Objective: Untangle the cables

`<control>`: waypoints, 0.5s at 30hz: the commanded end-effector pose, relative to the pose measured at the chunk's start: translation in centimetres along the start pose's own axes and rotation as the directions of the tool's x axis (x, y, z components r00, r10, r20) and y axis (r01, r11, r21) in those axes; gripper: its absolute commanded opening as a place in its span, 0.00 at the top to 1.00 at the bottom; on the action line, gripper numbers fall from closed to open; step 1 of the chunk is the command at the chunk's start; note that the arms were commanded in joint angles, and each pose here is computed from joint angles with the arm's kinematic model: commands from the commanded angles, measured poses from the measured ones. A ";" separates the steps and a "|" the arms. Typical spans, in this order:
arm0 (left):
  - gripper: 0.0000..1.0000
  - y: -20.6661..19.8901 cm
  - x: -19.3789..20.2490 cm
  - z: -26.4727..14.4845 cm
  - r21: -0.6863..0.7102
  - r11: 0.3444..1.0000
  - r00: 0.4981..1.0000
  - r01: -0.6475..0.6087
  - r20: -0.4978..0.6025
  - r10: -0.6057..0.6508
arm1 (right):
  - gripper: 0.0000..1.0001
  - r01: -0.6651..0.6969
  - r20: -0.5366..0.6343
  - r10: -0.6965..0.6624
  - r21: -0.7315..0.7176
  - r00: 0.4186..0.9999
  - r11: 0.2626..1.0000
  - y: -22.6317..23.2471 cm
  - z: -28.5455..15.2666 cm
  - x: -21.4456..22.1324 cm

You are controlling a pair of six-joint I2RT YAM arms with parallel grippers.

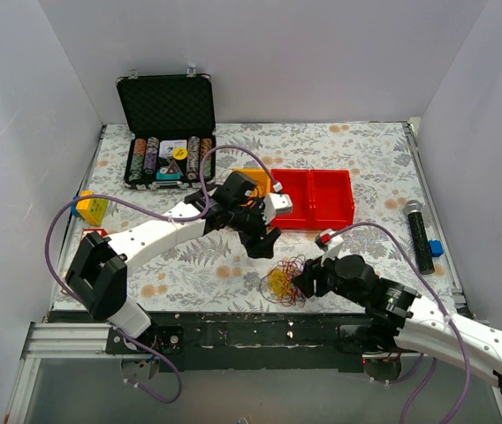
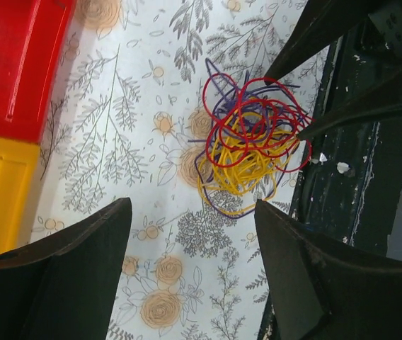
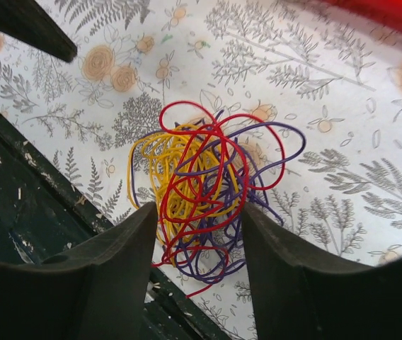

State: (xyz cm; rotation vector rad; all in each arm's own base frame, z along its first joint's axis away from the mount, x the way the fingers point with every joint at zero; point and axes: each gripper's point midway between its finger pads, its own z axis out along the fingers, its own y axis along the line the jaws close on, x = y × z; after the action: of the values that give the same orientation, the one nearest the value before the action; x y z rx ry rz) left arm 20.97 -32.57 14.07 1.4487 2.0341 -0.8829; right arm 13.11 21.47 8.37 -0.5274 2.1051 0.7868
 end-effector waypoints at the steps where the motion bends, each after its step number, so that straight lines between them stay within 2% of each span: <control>1: 0.29 -2.2 -3.5 0.3 0.073 0.981 0.980 -0.182 0.090 0.175 | 0.46 -0.013 0.102 0.008 0.049 0.995 0.999 -0.1 -1.8 -3.8; 3: 0.28 -2.2 -3.7 1.8 0.086 0.975 0.978 -0.203 0.073 0.197 | 0.51 -0.014 0.101 0.008 0.051 0.995 0.999 -0.2 -2.0 -3.8; 8: 0.27 -1.1 -3.6 4.7 0.123 0.978 0.986 -0.166 0.006 0.167 | 0.52 -0.028 0.095 0.023 0.053 0.995 0.998 -0.4 -1.9 -3.3; 12: 0.28 -1.7 -2.3 5.4 0.171 0.976 0.990 -0.134 -0.025 0.140 | 0.52 -0.028 0.094 0.022 0.057 0.995 0.998 -0.5 -1.9 -3.2; 15: 0.26 -2.0 -1.0 5.5 0.194 0.966 0.984 -0.170 -0.029 0.178 | 0.52 -0.027 0.092 0.021 0.057 0.996 0.998 -0.5 -1.8 -3.1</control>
State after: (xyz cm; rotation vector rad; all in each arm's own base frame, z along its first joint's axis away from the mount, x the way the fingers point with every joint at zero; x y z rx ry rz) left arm 20.63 -38.19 10.26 1.6802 1.9554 -0.9536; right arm 13.69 20.04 10.37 -0.4654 2.0749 0.7391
